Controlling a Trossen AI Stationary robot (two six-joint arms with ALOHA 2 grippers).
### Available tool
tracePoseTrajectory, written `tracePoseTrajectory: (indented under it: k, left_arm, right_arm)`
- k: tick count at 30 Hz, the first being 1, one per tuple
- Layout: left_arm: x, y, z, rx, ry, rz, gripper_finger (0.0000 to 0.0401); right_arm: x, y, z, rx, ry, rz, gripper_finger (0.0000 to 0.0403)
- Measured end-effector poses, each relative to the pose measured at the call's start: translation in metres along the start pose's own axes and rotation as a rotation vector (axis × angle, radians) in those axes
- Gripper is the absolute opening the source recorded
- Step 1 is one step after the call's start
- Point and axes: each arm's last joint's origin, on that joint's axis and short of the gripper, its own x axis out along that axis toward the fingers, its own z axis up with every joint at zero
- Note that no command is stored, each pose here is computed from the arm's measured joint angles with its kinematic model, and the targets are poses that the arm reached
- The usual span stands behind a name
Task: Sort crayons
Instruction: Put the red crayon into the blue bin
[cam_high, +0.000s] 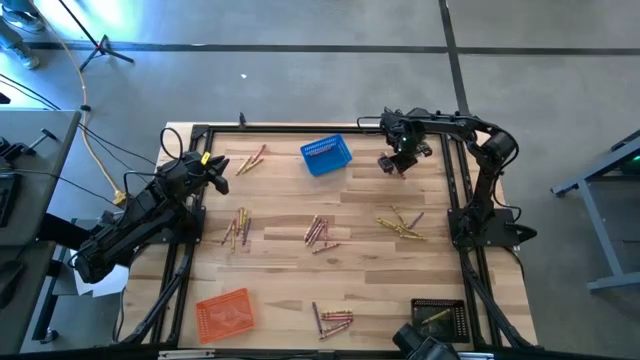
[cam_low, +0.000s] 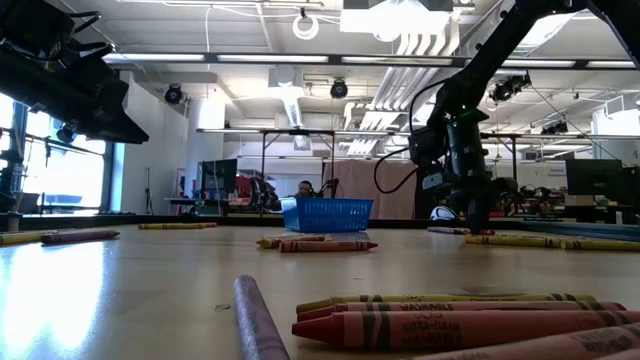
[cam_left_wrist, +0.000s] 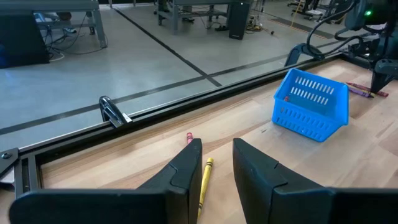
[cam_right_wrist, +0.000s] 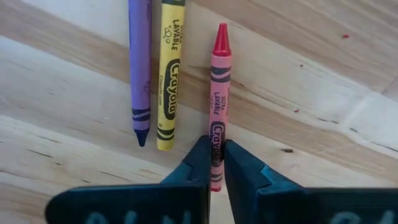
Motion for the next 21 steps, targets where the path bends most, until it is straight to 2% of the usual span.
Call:
tracePoseTrajectory:
  k: [8, 21]
  left_arm:
    - [0.0, 0.0, 0.0, 0.0, 0.0, 0.0, 0.0076]
    - [0.0, 0.0, 0.0, 0.0, -0.001, 0.0, 0.0076]
  right_arm:
    - [-0.012, 0.001, -0.006, -0.028, -0.01, 0.048, 0.0009]
    - [-0.095, 0.01, -0.027, -0.098, -0.285, 0.195, 0.0004]
